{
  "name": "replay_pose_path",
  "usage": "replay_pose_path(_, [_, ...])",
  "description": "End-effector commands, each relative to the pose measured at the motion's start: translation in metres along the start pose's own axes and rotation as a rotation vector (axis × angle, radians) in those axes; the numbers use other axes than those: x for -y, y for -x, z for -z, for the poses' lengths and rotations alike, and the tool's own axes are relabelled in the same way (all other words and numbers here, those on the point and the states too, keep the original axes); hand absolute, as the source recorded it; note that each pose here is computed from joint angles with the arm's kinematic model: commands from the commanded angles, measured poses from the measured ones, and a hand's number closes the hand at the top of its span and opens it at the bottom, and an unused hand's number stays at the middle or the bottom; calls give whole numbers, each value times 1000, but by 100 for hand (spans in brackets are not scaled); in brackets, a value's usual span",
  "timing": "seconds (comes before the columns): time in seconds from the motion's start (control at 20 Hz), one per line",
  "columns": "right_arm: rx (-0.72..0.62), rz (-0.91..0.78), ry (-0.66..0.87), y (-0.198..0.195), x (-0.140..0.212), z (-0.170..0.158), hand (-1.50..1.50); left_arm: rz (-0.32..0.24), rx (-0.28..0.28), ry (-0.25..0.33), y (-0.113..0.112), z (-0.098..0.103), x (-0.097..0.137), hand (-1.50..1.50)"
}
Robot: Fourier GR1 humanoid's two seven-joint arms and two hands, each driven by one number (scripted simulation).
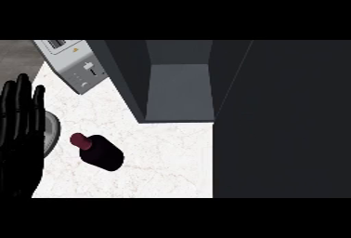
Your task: Pick up the wine, place it into the cabinet and close the cabinet
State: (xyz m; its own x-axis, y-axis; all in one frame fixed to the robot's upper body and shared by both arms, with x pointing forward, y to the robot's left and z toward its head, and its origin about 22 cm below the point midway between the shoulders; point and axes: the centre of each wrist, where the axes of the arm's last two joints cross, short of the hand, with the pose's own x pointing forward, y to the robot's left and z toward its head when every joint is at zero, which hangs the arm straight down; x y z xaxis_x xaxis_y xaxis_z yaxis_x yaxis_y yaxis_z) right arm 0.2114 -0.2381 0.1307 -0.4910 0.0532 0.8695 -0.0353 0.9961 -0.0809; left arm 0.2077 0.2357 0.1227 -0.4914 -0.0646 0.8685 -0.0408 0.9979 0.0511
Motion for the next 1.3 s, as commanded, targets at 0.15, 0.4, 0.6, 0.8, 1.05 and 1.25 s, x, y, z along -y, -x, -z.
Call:
replay_pose_path(0.15, [15, -17, 0, -31, 11, -35, -150, 12, -2, 32, -3, -15, -11, -150])
replay_pose_path(0.4, [-62, 95, -205, -34, -16, -34, -150, -203, -172, -29, -9, -52, 0, -150])
replay_pose_path(0.6, [-58, 85, -210, -79, -20, -38, -150, -233, -147, -30, -49, -47, 2, -150])
replay_pose_path(0.8, [-64, 84, -204, -107, -7, -33, -150, -234, -171, -38, -64, -42, 4, -150])
replay_pose_path(1.05, [-47, 91, -201, -106, -15, -13, -150, -232, -189, -51, -82, -45, 15, -150])
replay_pose_path(1.25, [-59, 90, -220, -130, -23, -21, -150, -229, -206, -65, -93, -48, 18, -150])
